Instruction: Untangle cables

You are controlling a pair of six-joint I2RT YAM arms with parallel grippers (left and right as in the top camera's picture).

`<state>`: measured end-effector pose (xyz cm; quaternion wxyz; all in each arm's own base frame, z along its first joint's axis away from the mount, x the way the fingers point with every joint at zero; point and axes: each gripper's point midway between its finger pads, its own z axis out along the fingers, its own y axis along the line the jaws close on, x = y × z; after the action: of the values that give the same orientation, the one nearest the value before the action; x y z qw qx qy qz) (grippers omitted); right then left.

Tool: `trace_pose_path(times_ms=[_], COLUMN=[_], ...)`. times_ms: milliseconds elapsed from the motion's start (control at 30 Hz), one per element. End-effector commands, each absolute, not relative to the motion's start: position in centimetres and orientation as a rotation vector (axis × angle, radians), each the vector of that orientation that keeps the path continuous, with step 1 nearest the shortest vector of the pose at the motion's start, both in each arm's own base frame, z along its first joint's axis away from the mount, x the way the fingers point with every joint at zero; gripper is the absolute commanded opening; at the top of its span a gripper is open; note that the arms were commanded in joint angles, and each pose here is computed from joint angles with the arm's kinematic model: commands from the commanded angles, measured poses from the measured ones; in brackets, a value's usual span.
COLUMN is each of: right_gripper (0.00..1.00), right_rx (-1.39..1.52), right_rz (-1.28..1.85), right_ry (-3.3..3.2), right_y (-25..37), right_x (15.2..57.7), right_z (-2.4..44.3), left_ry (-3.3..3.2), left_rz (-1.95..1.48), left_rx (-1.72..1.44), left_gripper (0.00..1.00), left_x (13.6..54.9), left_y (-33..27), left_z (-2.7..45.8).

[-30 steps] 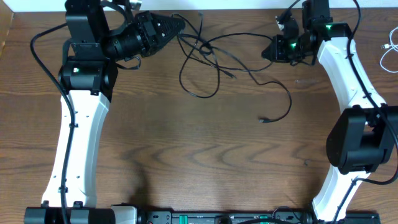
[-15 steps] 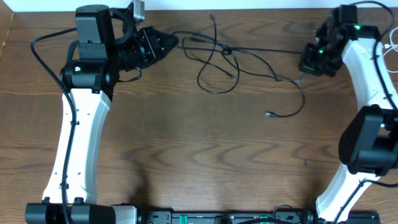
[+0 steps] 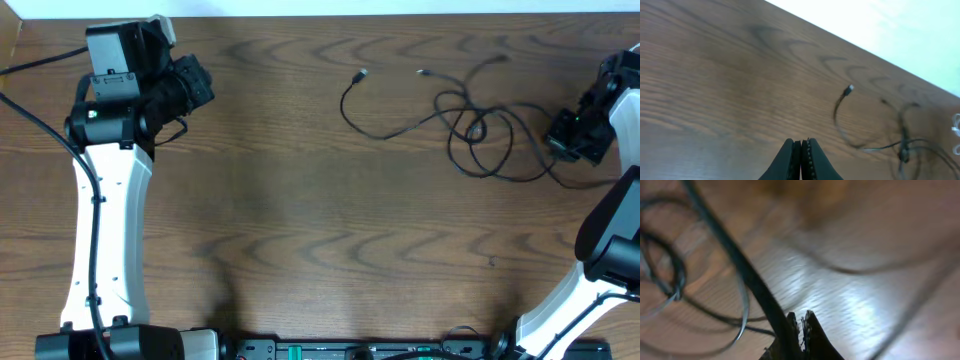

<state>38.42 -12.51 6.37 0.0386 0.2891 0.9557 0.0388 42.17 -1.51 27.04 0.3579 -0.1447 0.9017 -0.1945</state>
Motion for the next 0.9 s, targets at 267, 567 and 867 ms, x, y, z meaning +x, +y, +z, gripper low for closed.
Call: trace_pose_path(times_ms=[267, 567, 867], right_gripper=[0.01, 0.01, 0.01], right_rx=[0.042, -0.406, -0.415], right_rz=[0.801, 0.804, 0.723], right_ry=[2.821, 2.436, 2.251], right_y=[3.7, 13.9, 16.7], right_x=[42.3, 43.0, 39.7], right_z=[12.6, 29.1, 37.9], left_ry=[2.378, 2.378, 2.375], left_rz=[-0.520, -0.554, -0.649], left_rx=[-0.150, -0.121, -0.078], left_gripper=[0.08, 0.07, 0.13], left_x=[41.3, 41.2, 40.9], left_y=[-8.2, -9.4, -10.7], left_z=[26.5, 26.6, 26.9])
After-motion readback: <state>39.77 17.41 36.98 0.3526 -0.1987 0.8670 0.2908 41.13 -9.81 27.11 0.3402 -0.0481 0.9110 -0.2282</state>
